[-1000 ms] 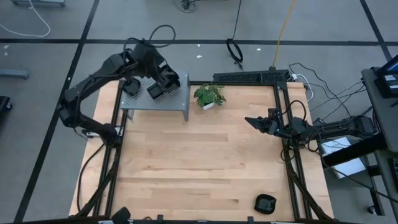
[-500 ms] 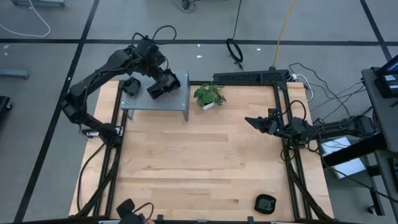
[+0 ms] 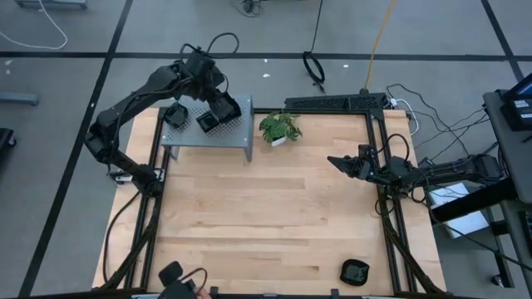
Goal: Pick & Place Mini shaped plates
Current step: Stack the black distorted square plate on top of the other black distorted squares plate on the shelf, then stack the black leaf shaped plate on top of the other black leaf shaped plates on the shelf
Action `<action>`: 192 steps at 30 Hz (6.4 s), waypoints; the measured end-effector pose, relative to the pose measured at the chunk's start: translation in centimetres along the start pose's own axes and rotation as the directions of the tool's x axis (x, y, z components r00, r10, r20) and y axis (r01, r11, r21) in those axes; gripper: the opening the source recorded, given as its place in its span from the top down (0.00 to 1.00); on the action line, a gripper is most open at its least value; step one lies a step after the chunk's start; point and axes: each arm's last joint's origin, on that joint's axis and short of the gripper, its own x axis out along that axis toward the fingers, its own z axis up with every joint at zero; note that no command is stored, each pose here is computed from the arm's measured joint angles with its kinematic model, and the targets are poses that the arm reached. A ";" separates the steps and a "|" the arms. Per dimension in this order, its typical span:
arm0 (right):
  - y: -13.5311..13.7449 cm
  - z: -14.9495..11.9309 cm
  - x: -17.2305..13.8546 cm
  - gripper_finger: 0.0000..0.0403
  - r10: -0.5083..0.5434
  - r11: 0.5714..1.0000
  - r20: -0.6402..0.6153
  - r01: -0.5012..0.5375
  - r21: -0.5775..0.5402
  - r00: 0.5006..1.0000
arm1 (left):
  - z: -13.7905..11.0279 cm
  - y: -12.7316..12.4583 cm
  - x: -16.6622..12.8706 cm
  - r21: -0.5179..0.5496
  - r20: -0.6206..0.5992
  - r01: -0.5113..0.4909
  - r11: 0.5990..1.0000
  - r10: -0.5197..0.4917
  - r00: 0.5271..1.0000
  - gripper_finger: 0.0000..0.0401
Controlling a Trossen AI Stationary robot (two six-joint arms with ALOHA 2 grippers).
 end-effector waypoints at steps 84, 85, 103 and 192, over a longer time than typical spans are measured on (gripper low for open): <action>0.0 0.0 0.0 0.68 0.000 1.000 0.000 0.000 0.000 1.000 | -0.4 1.1 0.8 0.257 -0.005 0.159 0.953 -0.163 0.987 0.90; 0.0 0.0 0.0 0.68 0.000 1.000 0.000 0.000 0.000 1.000 | -0.3 1.1 0.8 0.266 0.001 0.157 0.951 -0.163 0.987 0.88; 0.0 0.0 0.0 0.68 0.000 1.000 0.000 0.000 0.000 1.000 | 2.4 -2.5 -2.7 0.255 0.305 0.117 0.960 -0.195 0.932 0.46; -0.1 0.7 -0.1 0.68 -0.082 0.991 0.201 0.058 0.124 0.976 | -2.5 -28.7 -17.0 0.245 0.584 0.692 0.679 -0.673 0.454 0.54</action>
